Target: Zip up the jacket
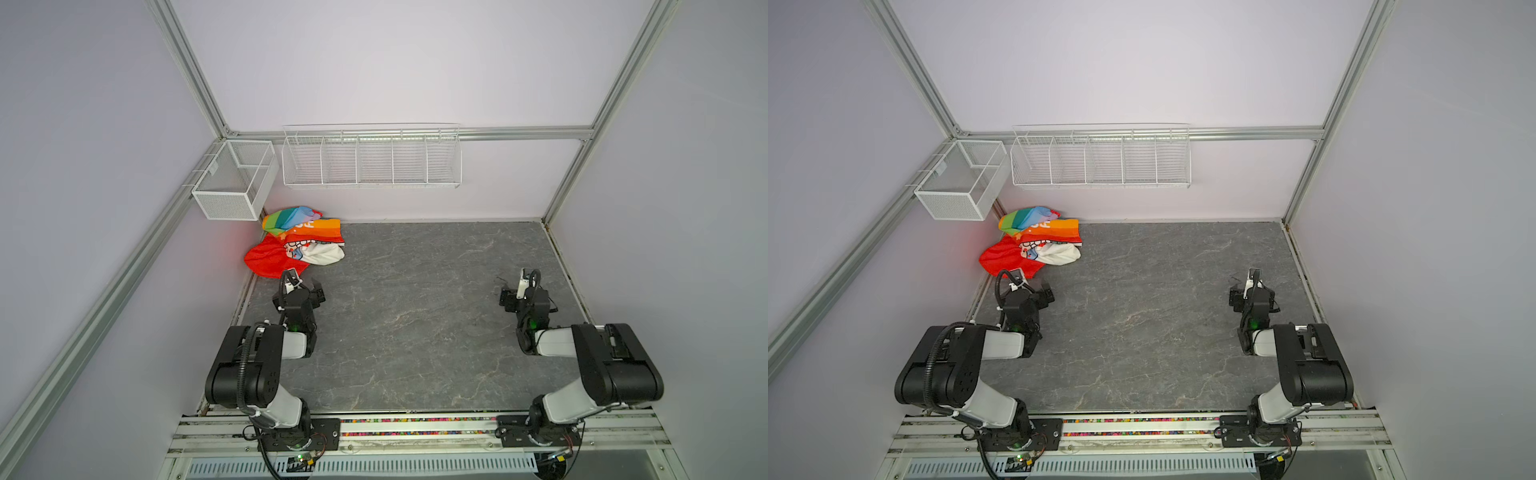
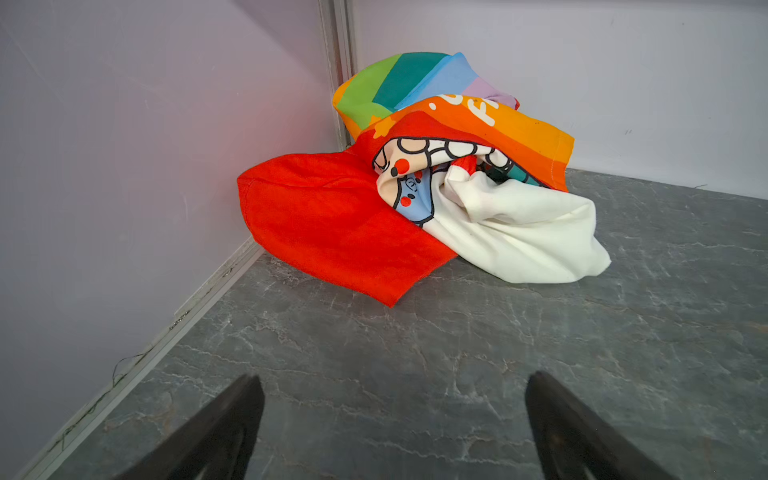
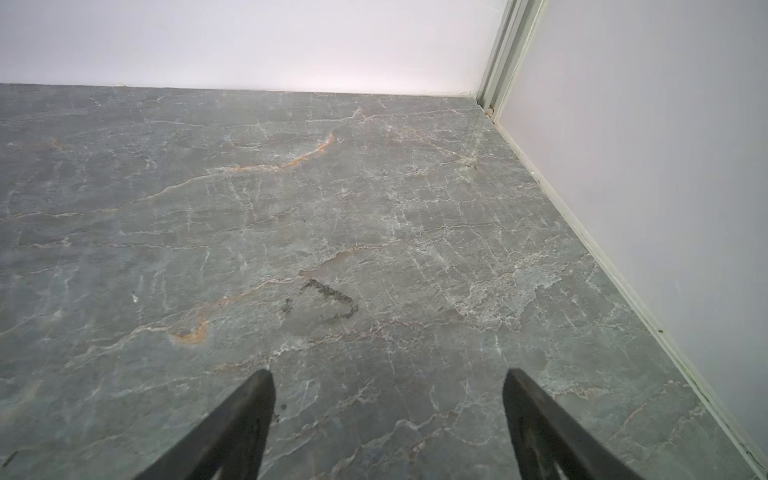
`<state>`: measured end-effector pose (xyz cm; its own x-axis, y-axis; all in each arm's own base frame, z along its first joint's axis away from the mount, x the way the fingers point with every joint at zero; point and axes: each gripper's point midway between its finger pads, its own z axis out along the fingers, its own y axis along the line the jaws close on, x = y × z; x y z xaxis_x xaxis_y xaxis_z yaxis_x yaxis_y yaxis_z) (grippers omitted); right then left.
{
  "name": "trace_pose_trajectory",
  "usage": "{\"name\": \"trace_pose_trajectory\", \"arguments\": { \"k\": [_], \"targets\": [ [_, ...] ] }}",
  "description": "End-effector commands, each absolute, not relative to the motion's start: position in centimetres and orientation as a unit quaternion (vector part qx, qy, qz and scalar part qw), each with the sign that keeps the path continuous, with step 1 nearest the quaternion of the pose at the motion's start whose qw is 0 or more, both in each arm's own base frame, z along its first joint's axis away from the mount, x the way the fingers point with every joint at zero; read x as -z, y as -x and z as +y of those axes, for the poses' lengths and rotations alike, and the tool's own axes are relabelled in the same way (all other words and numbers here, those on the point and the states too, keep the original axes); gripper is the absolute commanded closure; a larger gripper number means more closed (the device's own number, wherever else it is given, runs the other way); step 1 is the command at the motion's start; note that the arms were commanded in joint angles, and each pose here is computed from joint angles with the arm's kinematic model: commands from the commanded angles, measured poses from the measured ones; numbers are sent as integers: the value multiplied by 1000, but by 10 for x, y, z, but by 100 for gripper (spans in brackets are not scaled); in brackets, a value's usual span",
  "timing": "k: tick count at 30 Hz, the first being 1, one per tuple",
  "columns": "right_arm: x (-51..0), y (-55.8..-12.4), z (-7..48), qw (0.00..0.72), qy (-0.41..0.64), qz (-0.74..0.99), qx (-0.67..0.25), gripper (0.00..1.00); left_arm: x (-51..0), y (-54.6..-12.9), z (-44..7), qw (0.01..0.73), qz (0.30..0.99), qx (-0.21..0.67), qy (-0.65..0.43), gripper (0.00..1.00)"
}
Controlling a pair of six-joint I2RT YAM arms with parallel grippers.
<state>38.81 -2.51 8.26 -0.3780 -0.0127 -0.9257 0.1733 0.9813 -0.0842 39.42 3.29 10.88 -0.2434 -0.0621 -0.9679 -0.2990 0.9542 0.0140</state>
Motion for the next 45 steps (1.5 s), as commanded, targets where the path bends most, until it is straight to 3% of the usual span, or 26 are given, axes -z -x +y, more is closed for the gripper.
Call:
{"name": "trace_pose_trajectory", "arguments": {
  "k": [1, 45],
  "targets": [
    [-95, -391, -25, 571, -52, 815, 83, 11, -118, -397, 34, 616, 773, -95, 117, 1],
    [-98, -390, -28, 577, -57, 811, 86, 12, -119, -397, 33, 617, 772, -95, 117, 1]
  ]
}}
